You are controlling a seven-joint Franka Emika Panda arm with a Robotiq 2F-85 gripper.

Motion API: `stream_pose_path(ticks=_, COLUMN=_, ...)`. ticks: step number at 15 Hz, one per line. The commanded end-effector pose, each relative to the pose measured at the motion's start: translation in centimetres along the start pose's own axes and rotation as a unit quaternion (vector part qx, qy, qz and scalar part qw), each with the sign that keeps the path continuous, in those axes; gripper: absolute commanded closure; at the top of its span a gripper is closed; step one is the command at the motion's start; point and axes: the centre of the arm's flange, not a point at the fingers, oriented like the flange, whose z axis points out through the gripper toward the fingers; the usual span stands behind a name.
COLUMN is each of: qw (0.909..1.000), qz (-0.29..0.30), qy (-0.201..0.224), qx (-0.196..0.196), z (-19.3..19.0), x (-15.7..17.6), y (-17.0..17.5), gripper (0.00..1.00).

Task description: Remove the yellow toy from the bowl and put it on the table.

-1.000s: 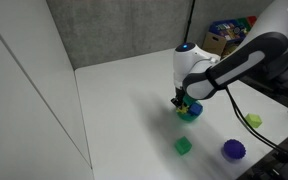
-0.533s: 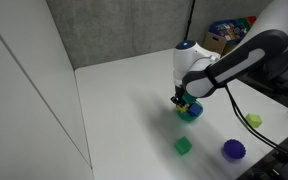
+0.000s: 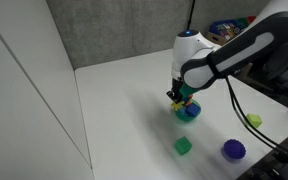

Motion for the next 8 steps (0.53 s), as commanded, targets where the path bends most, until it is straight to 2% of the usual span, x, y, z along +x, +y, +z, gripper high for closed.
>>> stream_pose_path(ticks=1, qw=0.9996, qz=0.002, qy=0.001, qx=0.029, z=-3.5, x=0.2, y=1.0, gripper=0.94)
stream_pose_path(ticks=8, qw=0.9978, qz=0.036, qy=0.022, qx=0.052, z=-7.7, x=1.8, y=4.1, gripper=0.95)
